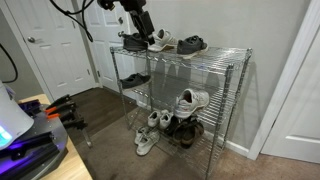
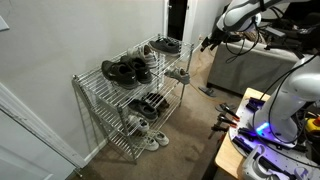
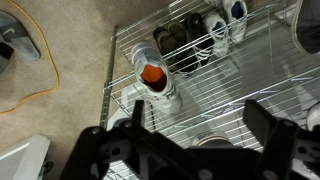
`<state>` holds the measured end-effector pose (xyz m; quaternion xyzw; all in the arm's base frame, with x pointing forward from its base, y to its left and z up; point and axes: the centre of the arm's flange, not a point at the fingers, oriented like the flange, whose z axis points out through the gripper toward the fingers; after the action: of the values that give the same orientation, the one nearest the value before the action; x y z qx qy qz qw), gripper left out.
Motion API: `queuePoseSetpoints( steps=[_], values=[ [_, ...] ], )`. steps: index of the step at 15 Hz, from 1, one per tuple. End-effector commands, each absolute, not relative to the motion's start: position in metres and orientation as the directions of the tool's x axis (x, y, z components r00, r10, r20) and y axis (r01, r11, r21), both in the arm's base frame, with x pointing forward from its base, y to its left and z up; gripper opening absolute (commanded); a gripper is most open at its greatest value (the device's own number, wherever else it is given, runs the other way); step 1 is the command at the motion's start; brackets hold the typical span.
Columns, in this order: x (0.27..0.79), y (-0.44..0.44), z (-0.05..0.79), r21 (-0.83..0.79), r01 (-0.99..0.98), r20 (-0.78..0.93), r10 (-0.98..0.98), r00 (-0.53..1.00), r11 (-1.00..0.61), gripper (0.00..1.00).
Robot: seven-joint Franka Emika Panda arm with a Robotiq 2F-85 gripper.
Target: Remove the grey shoe on the right side of the middle rack and put it on the top rack
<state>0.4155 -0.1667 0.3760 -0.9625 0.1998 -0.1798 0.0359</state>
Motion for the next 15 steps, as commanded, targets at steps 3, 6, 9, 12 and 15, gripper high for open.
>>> queuePoseSetpoints(
  steps=[3, 6, 9, 12, 15],
  values=[
    [0.434, -0.186, 0.344, -0.147, -0.422, 0.282, -0.447, 0.849, -0.894, 1.0],
    [0.429, -0.179, 0.346, -0.131, -0.42, 0.299, -0.44, 0.847, -0.898, 1.0],
    [0.431, -0.18, 0.344, -0.129, -0.421, 0.296, -0.44, 0.848, -0.898, 1.0],
    [0.431, -0.18, 0.344, -0.129, -0.421, 0.296, -0.44, 0.848, -0.898, 1.0],
    [0.433, -0.187, 0.31, -0.126, -0.432, 0.368, -0.446, 0.816, -0.893, 1.0]
  ],
)
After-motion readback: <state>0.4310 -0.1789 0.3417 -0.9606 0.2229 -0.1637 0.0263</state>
